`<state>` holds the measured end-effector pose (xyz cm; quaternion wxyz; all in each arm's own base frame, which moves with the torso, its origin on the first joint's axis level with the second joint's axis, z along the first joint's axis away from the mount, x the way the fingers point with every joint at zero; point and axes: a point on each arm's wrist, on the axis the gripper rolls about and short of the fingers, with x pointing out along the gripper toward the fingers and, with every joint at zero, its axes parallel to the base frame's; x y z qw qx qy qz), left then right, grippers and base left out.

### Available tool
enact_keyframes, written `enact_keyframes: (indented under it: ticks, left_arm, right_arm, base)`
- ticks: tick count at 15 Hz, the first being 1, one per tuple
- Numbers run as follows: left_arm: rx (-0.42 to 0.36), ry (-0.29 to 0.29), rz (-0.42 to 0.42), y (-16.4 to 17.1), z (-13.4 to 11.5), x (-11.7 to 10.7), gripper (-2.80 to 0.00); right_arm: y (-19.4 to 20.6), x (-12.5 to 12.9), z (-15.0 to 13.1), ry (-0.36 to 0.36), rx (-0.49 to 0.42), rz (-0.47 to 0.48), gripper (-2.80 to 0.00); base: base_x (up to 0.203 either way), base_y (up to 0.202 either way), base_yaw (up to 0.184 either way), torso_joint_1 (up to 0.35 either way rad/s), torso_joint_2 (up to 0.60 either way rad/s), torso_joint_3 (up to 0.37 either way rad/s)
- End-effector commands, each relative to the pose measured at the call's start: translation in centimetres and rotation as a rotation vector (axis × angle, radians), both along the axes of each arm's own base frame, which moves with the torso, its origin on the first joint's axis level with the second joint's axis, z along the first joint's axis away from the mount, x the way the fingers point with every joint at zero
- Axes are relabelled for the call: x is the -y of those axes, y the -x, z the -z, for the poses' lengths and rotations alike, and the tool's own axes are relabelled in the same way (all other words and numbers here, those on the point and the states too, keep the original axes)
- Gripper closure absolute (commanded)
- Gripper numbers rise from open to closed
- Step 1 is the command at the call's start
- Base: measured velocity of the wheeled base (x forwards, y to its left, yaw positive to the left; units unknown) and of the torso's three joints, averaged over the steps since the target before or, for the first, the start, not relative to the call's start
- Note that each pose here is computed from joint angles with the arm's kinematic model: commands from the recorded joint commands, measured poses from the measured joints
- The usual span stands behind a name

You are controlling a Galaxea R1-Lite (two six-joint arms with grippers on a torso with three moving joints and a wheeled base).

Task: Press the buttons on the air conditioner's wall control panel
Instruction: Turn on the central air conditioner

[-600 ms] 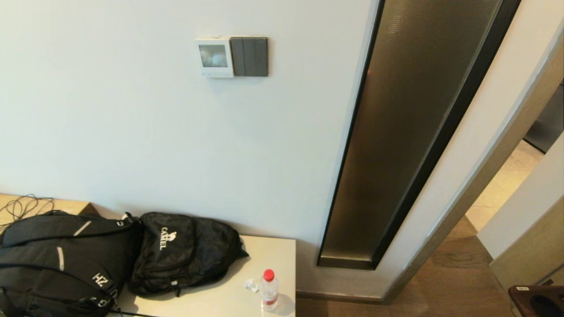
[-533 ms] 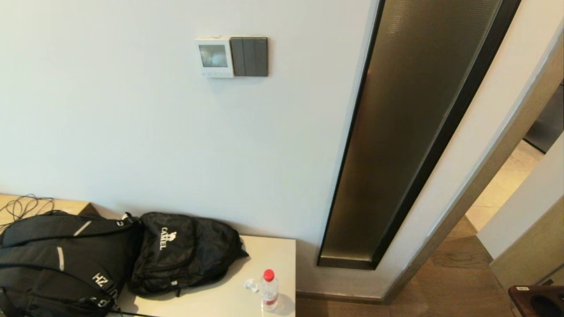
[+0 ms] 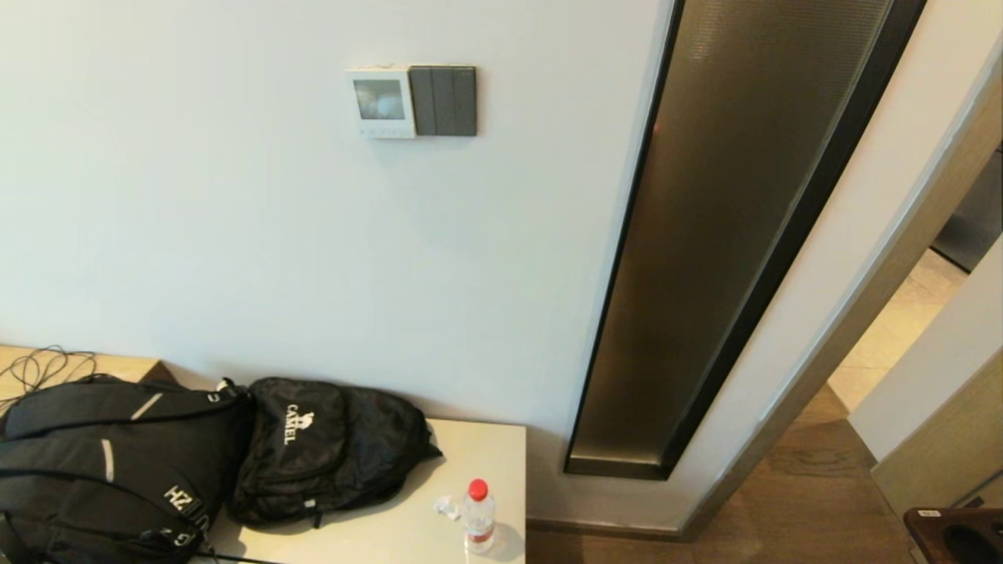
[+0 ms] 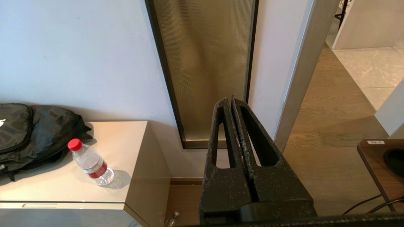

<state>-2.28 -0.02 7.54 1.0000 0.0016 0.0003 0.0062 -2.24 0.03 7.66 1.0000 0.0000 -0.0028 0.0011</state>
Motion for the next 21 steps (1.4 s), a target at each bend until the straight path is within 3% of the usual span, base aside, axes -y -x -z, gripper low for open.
enact_keyframes:
  ticks: [1,7,9,10,16,21]
  left_arm:
    - [0.001,0.000,-0.001,0.0,0.0,0.0,0.00]
    - [0.004,-0.019,0.000,0.1,-0.1,0.0,0.00]
    - [0.038,-0.024,0.003,0.4,-1.2,0.0,0.00]
    - [0.072,-0.019,0.011,0.8,-2.8,0.0,0.00]
    - [0.057,-0.006,0.061,-1.5,-11.4,0.1,0.00]
    - [0.042,-0.004,0.092,-10.0,-18.4,0.3,0.00]
  right_arm:
    - [0.0,0.0,0.0,0.000,-0.001,-0.001,0.00]
    - [0.0,0.0,0.0,0.002,-0.002,0.000,0.00]
    - [0.0,0.0,0.0,0.002,-0.003,-0.001,0.00]
    - [0.0,0.0,0.0,0.002,-0.003,-0.001,0.00]
    - [0.0,0.0,0.0,0.002,-0.003,-0.001,0.00]
    - [0.0,0.0,0.0,0.002,-0.003,-0.001,0.00]
  base:
    - [0.000,0.000,0.000,0.000,0.00,0.000]
    - [0.000,0.000,0.000,0.000,0.00,0.000]
    - [0.000,0.000,0.000,0.000,0.00,0.000]
    - [0.000,0.000,0.000,0.000,0.00,0.000]
    - [0.000,0.000,0.000,0.000,0.00,0.000]
    - [0.000,0.000,0.000,0.000,0.00,0.000]
